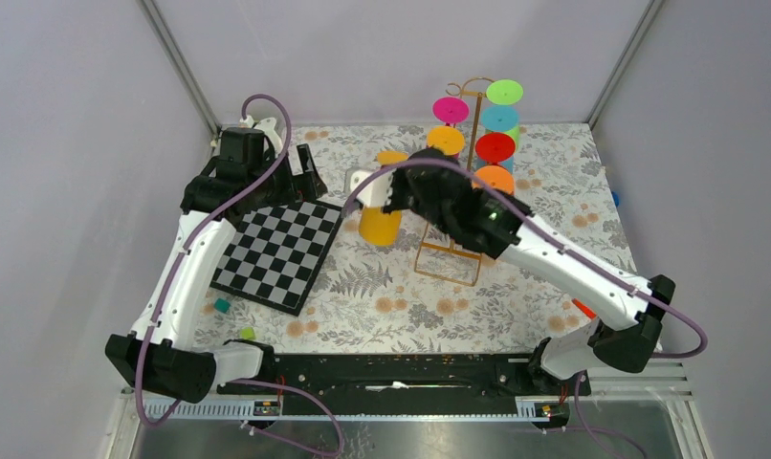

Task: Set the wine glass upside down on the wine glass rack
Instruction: Turn the wine glass upside down at the wine rack.

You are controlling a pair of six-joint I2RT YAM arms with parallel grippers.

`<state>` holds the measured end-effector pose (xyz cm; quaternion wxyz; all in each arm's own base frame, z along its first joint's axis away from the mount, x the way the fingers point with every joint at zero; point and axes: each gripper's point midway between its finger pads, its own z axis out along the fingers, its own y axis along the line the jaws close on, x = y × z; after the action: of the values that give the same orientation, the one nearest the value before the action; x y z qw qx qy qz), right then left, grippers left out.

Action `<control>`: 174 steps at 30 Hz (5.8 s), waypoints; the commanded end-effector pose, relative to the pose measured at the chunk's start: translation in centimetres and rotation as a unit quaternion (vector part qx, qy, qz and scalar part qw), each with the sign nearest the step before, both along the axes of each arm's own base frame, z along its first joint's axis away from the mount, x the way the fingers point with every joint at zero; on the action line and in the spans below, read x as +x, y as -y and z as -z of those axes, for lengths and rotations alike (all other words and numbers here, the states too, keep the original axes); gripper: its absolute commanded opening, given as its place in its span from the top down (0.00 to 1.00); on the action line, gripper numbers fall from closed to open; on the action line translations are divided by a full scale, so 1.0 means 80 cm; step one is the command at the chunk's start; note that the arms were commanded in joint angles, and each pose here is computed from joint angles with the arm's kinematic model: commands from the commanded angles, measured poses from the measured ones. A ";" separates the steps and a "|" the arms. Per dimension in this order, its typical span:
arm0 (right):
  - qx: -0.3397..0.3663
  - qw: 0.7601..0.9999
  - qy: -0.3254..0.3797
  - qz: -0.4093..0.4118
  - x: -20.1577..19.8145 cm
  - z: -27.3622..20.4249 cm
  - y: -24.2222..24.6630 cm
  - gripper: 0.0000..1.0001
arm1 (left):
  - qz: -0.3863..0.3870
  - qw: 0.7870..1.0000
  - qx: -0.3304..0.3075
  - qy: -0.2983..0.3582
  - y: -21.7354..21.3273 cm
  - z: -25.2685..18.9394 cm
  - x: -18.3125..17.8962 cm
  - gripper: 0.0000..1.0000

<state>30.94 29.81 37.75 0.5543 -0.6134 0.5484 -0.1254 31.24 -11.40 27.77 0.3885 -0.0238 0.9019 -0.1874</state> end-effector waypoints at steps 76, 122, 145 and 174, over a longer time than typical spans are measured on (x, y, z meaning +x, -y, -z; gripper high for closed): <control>-0.143 0.953 0.259 0.065 -0.038 0.005 -0.016 0.42 | 0.247 0.886 -0.389 -0.055 0.177 -0.155 -0.027 1.00; 0.266 0.948 -0.172 0.003 -0.062 -0.103 -0.014 0.01 | 0.113 0.981 -0.148 0.046 0.079 -0.103 0.000 1.00; 0.628 0.671 -0.392 0.042 -0.012 -0.155 0.068 0.08 | 0.139 0.963 -0.229 0.005 0.110 -0.108 -0.001 1.00; 0.683 0.670 -0.275 0.100 -0.007 -0.149 0.145 0.00 | 0.195 0.879 -0.432 -0.058 0.189 -0.150 0.000 1.00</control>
<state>30.44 19.36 47.15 0.5781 -0.0168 0.7039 0.4124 31.43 -25.92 37.74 0.2350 -0.0430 0.7644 -0.5988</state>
